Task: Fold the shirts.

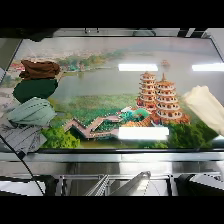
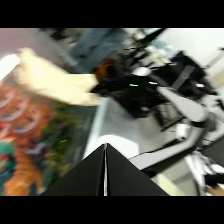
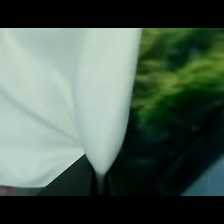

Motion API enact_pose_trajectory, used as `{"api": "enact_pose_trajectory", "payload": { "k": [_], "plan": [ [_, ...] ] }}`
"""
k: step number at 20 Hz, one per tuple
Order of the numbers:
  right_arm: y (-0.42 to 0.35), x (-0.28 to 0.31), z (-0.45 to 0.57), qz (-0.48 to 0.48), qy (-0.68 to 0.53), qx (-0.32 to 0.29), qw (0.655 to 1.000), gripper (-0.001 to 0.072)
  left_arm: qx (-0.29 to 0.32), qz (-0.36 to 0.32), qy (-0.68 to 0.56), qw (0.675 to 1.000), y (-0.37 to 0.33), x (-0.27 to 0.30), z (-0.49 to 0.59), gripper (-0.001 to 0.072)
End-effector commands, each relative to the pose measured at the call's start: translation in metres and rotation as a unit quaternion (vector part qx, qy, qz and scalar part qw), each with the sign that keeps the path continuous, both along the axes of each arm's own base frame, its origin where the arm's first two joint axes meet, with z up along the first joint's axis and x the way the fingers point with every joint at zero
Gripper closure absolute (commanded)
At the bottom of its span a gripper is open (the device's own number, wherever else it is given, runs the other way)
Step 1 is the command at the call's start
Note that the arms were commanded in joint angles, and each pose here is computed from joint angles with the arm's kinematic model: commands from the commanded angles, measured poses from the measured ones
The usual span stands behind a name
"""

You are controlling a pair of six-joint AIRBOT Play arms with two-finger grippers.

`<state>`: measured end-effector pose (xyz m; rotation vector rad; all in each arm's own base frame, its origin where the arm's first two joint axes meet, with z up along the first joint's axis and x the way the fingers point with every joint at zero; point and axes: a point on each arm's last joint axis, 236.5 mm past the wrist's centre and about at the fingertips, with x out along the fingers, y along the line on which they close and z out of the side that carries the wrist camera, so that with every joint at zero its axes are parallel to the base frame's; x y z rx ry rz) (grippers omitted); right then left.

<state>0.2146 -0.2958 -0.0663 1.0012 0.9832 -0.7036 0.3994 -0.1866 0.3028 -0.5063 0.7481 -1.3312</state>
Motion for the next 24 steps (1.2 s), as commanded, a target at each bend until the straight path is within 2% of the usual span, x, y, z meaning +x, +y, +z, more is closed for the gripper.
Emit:
{"api": "enact_pose_trajectory", "payload": {
  "k": [1, 4, 7, 8, 9, 10, 11, 13, 15, 18, 19, 20, 22, 24],
  "plan": [
    [-0.019, -0.095, -0.020, -0.105, 0.046, -0.029, 0.993, 0.0700, 0.148, 0.086, 0.021, 0.985, 0.013, 0.036, -0.066, 0.0690],
    [-0.025, -0.136, -0.024, -0.138, 0.059, -0.054, 0.987, 0.0700, 0.247, 0.104, 0.020, 0.963, 0.019, 0.042, -0.105, 0.0690],
    [-0.028, -0.146, -0.022, -0.149, 0.057, -0.057, 0.986, 0.0687, 0.295, 0.107, 0.020, 0.949, 0.020, 0.041, -0.122, 0.0690],
    [-0.026, -0.145, -0.022, -0.147, 0.056, -0.054, 0.986, 0.0608, 0.296, 0.106, 0.021, 0.949, 0.019, 0.041, -0.123, 0.0689],
    [-0.023, -0.143, -0.022, -0.145, 0.055, -0.048, 0.987, 0.0301, 0.296, 0.106, 0.021, 0.949, 0.019, 0.041, -0.123, 0.0689],
    [-0.022, -0.143, -0.022, -0.146, 0.054, -0.044, 0.987, 0.0040, 0.297, 0.103, 0.023, 0.949, 0.019, 0.039, -0.123, 0.0689],
    [-0.019, -0.142, -0.019, -0.147, 0.053, -0.039, 0.987, 0.0031, 0.298, 0.102, 0.027, 0.949, 0.022, 0.038, -0.124, 0.0689],
    [-0.021, -0.139, -0.001, -0.140, 0.047, -0.039, 0.988, 0.0047, 0.300, 0.103, 0.033, 0.948, 0.029, 0.037, -0.125, 0.0689],
    [-0.032, -0.116, 0.038, -0.123, 0.012, -0.064, 0.990, 0.0063, 0.287, 0.118, 0.040, 0.950, 0.034, 0.037, -0.125, 0.0689],
    [-0.031, -0.016, 0.114, -0.059, -0.111, -0.120, 0.985, 0.0437, 0.280, 0.172, 0.037, 0.944, 0.050, 0.035, -0.145, 0.0689],
    [-0.014, 0.025, 0.132, -0.021, -0.149, -0.117, 0.982, 0.0615, 0.280, 0.192, 0.045, 0.940, 0.059, 0.029, -0.156, 0.0688],
    [0.013, 0.064, 0.143, 0.031, -0.172, -0.112, 0.978, 0.0695, 0.279, 0.206, 0.060, 0.936, 0.067, 0.021, -0.168, 0.0688],
    [0.082, 0.126, 0.155, 0.138, -0.196, -0.093, 0.966, 0.0698, 0.278, 0.237, 0.087, 0.927, 0.083, 0.000, -0.191, 0.0688],
    [0.170, 0.160, 0.157, 0.254, -0.202, -0.064, 0.944, 0.0698, 0.276, 0.267, 0.095, 0.919, 0.094, -0.020, -0.205, 0.0688]
  ]
}}
